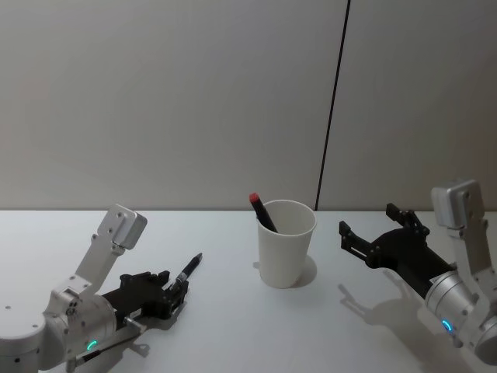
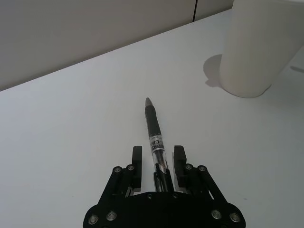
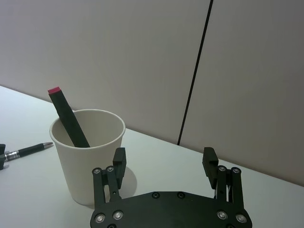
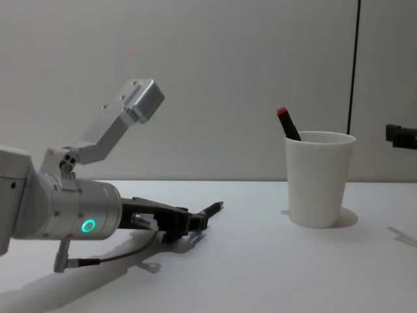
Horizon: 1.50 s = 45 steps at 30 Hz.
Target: Place the pen into the pen holder.
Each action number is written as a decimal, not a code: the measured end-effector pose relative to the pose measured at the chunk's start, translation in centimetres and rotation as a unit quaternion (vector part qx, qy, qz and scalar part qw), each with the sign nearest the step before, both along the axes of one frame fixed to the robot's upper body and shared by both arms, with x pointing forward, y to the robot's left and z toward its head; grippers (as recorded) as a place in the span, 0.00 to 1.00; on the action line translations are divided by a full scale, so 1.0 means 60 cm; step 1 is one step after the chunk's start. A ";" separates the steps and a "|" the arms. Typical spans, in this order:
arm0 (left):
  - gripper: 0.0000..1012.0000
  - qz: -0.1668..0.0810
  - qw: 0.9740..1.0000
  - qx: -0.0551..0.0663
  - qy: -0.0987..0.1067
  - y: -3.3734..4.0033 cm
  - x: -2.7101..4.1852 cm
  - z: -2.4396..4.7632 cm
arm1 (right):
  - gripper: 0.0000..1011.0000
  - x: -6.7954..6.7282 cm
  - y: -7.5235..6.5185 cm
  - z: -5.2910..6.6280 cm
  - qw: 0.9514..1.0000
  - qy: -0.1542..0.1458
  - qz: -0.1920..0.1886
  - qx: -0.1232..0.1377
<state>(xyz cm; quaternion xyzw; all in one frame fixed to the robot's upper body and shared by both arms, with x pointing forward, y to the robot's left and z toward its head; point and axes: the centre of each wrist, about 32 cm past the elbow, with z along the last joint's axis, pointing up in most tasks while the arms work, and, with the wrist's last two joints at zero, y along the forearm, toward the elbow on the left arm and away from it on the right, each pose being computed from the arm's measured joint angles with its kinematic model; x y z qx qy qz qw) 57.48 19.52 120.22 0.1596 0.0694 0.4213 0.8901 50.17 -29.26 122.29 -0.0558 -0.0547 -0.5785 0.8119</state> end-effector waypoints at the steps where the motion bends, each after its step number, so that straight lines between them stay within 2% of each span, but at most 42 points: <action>1: 0.41 0.000 1.000 0.000 0.000 0.000 0.000 0.000 | 0.99 0.000 0.000 0.000 1.000 0.000 0.000 0.000; 33: 0.19 0.000 1.000 0.000 0.000 0.000 0.000 0.000 | 0.99 0.000 0.000 0.000 1.000 0.000 0.000 0.000; 45: 0.15 0.000 1.000 0.000 0.000 0.000 0.000 0.000 | 0.99 0.000 0.000 0.000 1.000 0.000 0.000 0.000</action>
